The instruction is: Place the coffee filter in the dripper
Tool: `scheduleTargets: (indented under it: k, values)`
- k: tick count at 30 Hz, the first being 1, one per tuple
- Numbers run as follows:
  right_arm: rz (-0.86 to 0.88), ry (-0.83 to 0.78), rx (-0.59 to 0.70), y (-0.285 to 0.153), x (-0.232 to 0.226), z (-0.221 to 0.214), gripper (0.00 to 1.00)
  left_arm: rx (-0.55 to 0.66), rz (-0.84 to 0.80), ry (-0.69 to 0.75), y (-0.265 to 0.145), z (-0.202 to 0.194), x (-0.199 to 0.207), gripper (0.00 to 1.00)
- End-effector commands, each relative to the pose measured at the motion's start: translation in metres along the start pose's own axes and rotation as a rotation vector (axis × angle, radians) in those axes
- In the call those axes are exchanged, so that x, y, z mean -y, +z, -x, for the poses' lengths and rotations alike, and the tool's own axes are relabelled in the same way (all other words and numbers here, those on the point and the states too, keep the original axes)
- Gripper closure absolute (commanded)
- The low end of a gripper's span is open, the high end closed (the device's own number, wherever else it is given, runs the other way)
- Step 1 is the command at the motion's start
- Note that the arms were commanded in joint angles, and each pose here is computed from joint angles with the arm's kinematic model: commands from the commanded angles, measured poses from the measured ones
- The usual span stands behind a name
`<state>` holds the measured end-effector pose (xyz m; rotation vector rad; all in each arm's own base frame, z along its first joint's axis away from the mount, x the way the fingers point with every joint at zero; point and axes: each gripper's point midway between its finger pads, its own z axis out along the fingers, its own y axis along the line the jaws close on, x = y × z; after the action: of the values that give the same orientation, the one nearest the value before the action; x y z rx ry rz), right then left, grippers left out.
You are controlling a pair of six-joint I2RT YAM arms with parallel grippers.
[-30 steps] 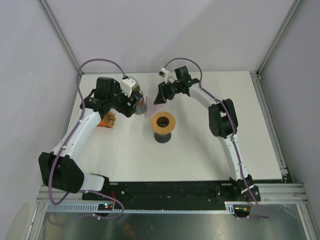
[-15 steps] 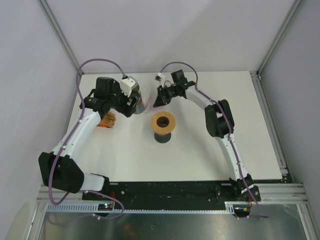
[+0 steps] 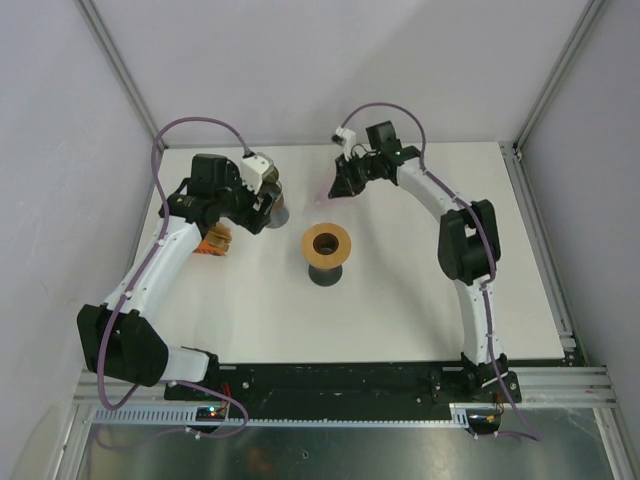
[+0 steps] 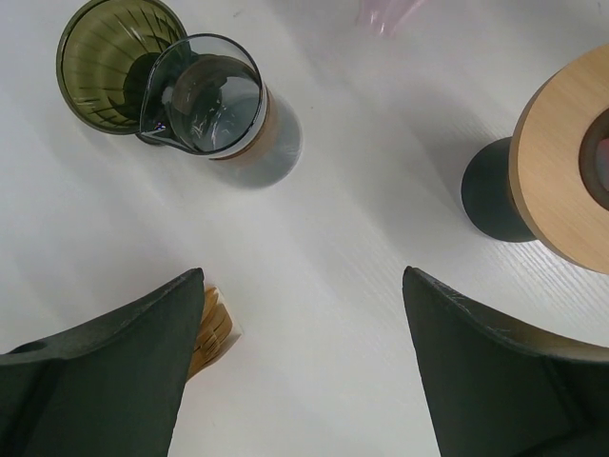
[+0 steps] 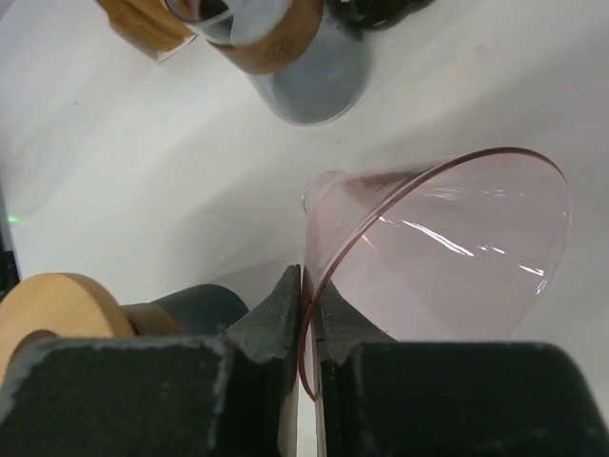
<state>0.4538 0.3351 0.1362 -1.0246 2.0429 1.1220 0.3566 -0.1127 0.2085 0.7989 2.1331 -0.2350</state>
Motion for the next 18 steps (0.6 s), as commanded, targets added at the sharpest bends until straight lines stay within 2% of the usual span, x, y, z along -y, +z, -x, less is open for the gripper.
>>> scheduleTargets:
  k: [1, 5, 8, 18]
  values:
    - [-0.225, -0.245, 0.078, -0.064, -0.040, 0.075, 1.00, 0.034, 0.041, 0.016, -0.010, 0.008, -0.008, 0.11]
    - [-0.364, -0.361, 0.052, -0.098, -0.062, 0.089, 1.00, 0.030, 0.058, 0.013, -0.011, 0.006, -0.010, 0.11]
    - [-0.378, -0.510, -0.005, -0.104, -0.096, 0.088, 1.00, 0.033, 0.060, 0.010, -0.012, 0.007, -0.011, 0.11]
    - [-0.351, -1.035, -0.282, -0.097, -0.182, 0.036, 1.00, 0.030, 0.057, -0.011, -0.012, 0.005, -0.010, 0.11]
